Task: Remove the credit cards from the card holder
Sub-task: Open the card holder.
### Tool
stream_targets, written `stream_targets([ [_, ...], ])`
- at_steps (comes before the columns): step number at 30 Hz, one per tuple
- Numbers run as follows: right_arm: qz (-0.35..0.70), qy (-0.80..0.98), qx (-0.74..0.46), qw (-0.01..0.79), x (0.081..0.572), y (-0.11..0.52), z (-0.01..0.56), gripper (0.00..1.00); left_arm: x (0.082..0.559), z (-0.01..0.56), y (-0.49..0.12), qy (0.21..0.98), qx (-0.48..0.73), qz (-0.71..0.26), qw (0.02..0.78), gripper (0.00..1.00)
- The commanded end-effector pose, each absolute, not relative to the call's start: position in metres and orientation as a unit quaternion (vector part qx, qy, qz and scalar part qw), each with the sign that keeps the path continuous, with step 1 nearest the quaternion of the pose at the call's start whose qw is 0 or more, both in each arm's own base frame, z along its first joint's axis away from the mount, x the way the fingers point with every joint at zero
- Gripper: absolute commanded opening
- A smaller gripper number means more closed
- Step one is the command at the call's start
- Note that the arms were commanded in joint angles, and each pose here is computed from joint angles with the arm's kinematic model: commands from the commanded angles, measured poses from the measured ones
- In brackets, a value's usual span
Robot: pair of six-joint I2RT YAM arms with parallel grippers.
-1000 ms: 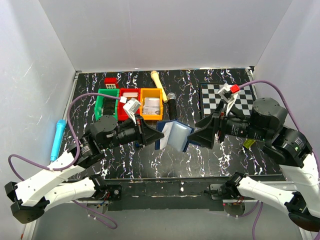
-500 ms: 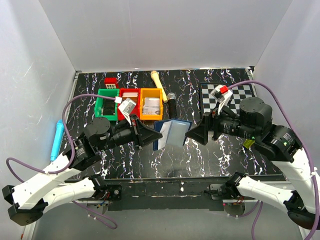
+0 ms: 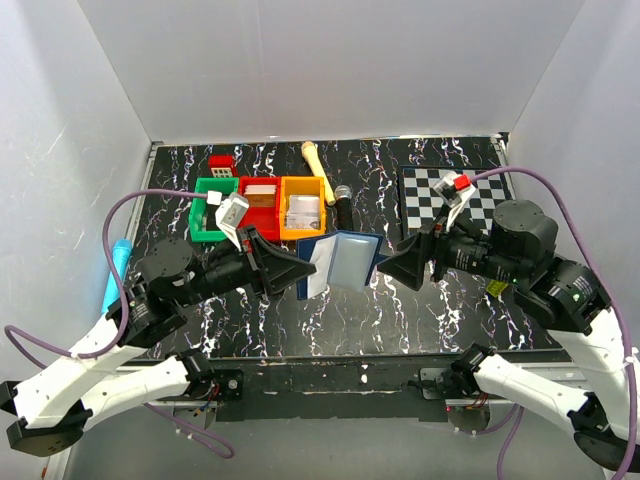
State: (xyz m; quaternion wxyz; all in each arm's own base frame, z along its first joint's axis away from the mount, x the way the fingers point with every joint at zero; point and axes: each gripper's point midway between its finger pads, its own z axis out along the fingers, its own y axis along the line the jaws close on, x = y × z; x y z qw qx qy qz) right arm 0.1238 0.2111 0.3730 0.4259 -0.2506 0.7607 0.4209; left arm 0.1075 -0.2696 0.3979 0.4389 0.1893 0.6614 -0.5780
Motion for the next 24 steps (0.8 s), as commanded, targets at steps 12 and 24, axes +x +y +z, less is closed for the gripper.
stream_targets([
  [12, 0.474, 0.704, -0.270, 0.454, 0.128, 0.225, 0.406, 0.67, 0.082, 0.446, -0.256, 0.594, 0.213, -0.627, 0.457, 0.00],
  [24, 0.495, 0.701, -0.276, 0.432, 0.126, 0.233, 0.402, 0.61, 0.078, 0.453, -0.254, 0.581, 0.217, -0.635, 0.461, 0.00],
])
